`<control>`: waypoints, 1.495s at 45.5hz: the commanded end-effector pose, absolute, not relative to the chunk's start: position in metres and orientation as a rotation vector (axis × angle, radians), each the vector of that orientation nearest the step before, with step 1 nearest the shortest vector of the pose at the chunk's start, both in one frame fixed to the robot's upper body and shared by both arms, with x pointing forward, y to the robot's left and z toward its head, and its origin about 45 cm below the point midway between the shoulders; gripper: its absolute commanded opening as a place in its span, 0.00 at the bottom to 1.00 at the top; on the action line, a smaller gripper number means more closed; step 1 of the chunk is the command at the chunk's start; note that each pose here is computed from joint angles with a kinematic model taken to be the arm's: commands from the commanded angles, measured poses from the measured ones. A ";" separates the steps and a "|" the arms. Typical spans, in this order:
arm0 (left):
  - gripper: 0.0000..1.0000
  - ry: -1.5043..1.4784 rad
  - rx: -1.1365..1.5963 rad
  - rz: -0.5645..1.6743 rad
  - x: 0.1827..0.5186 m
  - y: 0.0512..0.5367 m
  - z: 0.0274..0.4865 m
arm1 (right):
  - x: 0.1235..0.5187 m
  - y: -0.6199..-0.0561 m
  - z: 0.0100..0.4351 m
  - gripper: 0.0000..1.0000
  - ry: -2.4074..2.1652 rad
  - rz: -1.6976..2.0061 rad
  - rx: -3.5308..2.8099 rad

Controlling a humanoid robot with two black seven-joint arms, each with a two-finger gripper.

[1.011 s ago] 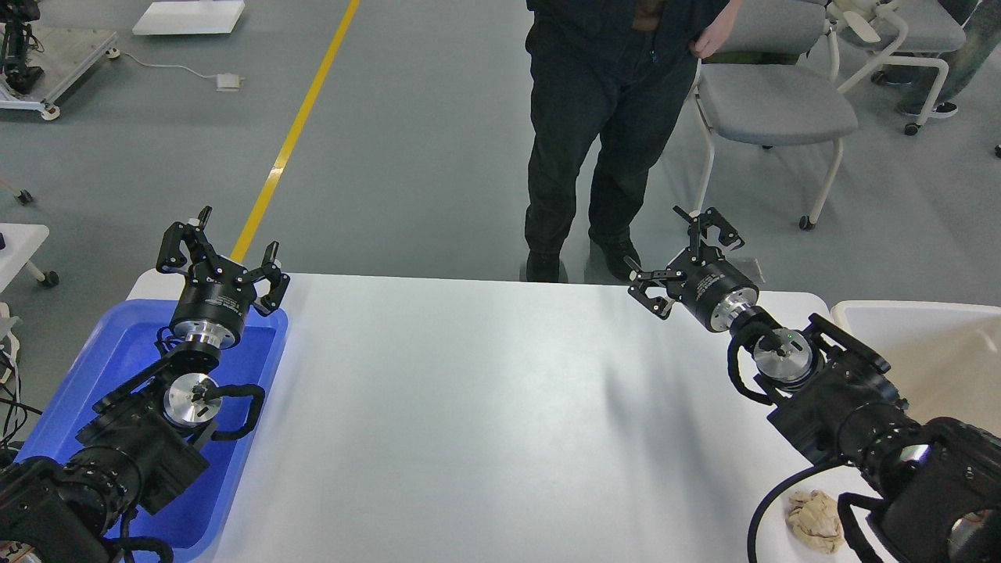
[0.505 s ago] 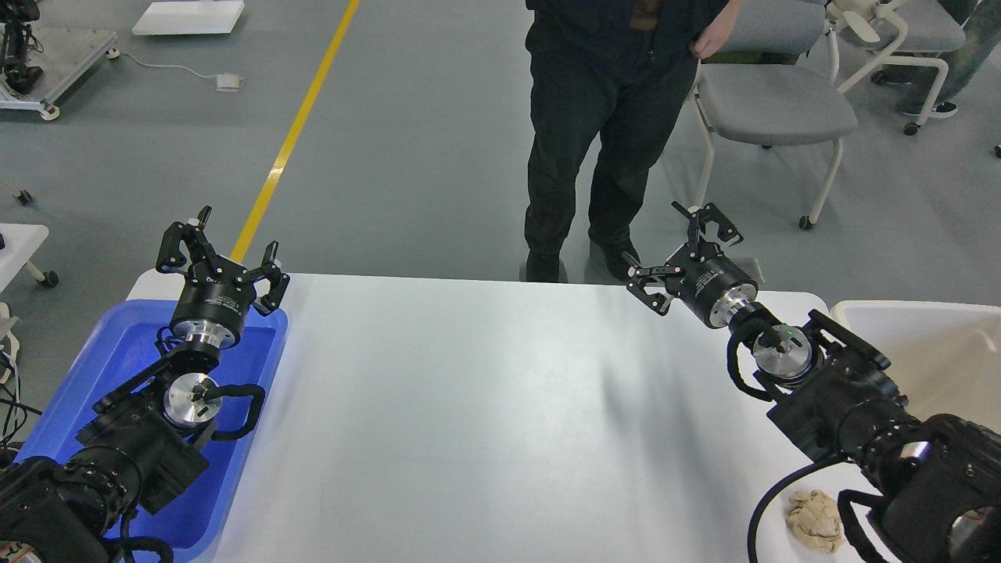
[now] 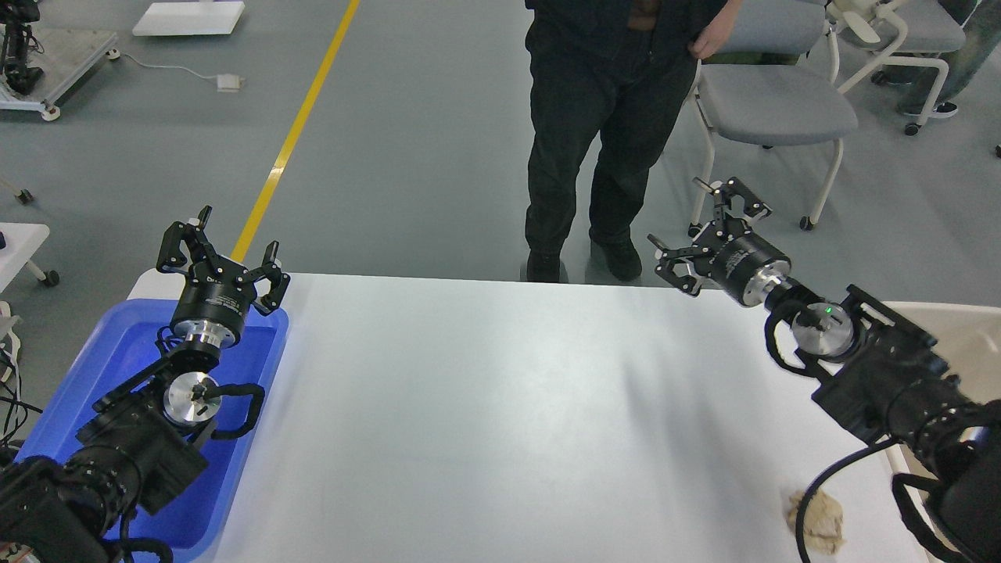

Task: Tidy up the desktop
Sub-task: 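Swing the right gripper outward and lower it toward the crumpled paper ball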

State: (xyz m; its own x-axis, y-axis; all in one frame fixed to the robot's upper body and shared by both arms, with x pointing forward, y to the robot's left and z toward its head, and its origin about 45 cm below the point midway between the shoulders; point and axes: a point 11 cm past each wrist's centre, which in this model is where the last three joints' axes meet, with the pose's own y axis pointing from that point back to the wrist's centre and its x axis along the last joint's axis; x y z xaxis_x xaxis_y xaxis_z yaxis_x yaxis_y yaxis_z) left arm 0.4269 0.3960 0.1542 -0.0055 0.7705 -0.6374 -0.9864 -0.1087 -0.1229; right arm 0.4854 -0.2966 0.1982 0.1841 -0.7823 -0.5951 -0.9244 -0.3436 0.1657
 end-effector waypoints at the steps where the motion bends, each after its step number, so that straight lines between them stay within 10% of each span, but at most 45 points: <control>1: 1.00 0.420 -0.667 1.561 0.427 0.396 0.154 | 0.474 -0.330 0.242 1.00 1.643 0.721 -2.418; 26: 1.00 0.421 -0.666 1.559 0.427 0.396 0.154 | 0.397 -0.384 0.268 1.00 1.872 0.160 -3.126; 68: 1.00 0.422 -0.667 1.557 0.427 0.395 0.154 | 0.245 -0.418 0.156 1.00 1.926 -1.193 -3.655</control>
State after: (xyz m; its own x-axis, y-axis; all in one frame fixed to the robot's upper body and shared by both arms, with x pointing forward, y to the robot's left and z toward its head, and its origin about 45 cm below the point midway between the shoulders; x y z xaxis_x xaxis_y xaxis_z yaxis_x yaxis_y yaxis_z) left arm 0.4271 0.3956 0.1543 -0.0029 0.7701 -0.6379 -0.9867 -0.1058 -0.1232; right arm 0.2745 -0.4197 0.1771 0.6021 -0.4359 0.6689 -0.7727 -0.1075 0.6256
